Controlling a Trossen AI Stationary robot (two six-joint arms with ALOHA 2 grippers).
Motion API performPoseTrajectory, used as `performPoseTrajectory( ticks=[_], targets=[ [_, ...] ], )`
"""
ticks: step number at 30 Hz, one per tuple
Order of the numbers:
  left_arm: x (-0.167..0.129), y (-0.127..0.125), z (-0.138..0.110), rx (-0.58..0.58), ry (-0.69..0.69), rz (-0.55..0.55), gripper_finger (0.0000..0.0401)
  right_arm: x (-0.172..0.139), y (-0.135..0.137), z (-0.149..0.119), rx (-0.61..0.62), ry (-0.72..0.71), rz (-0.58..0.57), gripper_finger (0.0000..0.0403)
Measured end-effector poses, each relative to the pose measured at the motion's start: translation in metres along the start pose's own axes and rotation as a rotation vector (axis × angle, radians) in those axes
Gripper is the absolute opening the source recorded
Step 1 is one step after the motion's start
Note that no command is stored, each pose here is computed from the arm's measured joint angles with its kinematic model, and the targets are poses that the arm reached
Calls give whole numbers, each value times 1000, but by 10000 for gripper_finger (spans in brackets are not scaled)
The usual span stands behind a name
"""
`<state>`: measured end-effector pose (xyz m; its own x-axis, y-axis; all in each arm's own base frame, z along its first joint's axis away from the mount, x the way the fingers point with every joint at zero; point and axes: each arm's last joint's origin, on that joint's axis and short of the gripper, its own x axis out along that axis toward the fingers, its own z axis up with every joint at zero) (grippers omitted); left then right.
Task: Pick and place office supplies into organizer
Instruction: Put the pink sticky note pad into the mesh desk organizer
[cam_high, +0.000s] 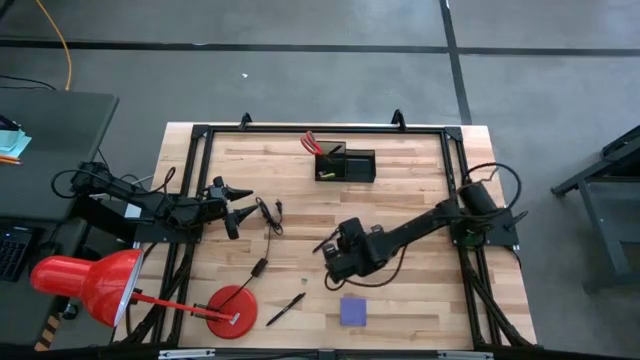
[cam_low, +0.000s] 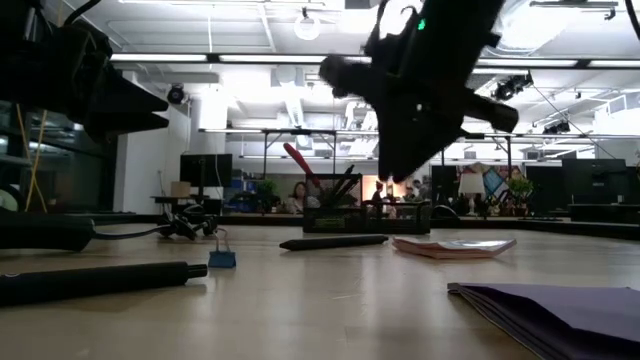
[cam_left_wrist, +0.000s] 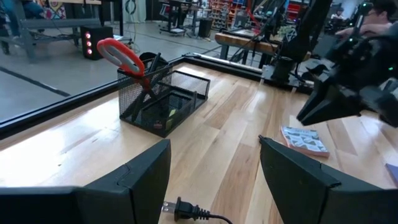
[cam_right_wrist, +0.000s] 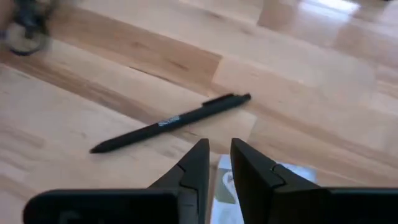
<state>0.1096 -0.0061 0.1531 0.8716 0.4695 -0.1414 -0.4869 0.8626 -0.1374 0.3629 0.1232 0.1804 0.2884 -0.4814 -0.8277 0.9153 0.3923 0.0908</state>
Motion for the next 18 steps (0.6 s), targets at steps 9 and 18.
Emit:
performPoseTrajectory(
  ticks=[9, 18],
  targets=[
    [0, 0, 0, 0, 0, 0, 232, -1, 3, 3, 187, 167, -30, 44],
    [0, 0, 0, 0, 0, 0, 232, 1, -6, 3, 345, 289, -150, 85]
  ],
)
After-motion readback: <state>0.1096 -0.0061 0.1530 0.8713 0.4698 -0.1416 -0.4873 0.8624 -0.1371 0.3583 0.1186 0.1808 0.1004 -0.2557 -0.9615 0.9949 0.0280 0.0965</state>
